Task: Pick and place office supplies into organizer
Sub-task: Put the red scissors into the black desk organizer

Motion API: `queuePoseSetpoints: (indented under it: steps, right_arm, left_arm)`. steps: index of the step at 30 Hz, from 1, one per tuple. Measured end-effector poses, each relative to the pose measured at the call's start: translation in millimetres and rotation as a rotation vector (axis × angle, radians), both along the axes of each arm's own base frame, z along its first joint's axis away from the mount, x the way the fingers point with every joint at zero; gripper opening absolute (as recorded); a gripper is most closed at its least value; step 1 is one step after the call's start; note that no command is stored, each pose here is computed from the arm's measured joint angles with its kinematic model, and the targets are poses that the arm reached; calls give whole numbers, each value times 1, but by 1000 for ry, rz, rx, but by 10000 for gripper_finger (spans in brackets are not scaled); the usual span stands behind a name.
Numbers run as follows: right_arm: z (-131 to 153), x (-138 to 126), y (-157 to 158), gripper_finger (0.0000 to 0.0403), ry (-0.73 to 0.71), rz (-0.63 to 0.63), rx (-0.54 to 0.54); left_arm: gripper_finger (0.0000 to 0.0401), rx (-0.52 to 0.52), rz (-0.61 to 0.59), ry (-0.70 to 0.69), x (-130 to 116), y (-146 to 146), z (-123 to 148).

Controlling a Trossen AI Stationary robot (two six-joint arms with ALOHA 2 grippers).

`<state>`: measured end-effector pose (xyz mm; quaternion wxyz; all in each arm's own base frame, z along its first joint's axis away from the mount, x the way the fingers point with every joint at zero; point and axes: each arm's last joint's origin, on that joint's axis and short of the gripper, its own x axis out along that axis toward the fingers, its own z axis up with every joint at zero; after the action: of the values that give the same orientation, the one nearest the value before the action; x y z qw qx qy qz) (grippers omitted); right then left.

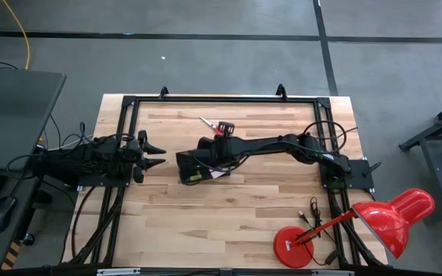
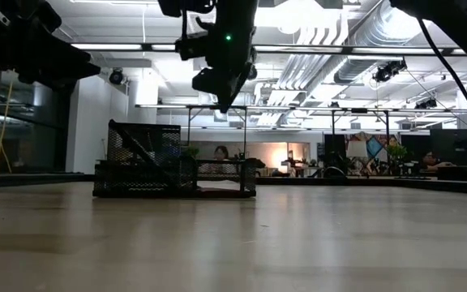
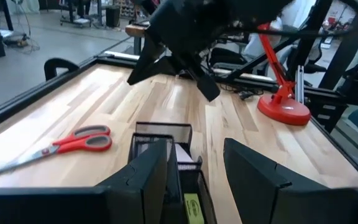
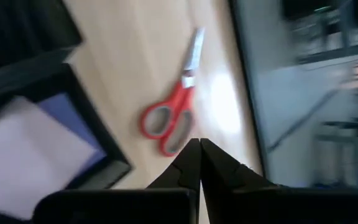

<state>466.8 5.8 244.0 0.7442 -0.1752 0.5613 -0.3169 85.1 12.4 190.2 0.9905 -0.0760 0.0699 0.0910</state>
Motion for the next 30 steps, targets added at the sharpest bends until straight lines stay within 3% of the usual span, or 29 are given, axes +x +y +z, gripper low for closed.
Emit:
queuePoseSetpoints:
  steps: [9,17,21,25,30]
  right_arm:
    - [-4,1,-35,0,30,20,228]
    - [-3,-6,-122,0,-62,-22,500]
    - [6,-23,-169,0,-185,-127,684]
    - [0,-40,-211,1,-276,-341,817]
    - [-28,-62,-232,33,-245,-490,1038]
  left_arm:
    - [145,-39,6,35,-1,0,-4]
    - [145,-47,9,68,-1,0,-7]
    - [145,-47,11,73,-1,0,-8]
    - [145,-47,12,72,-1,0,-8]
    - [145,-47,11,71,-1,0,-8]
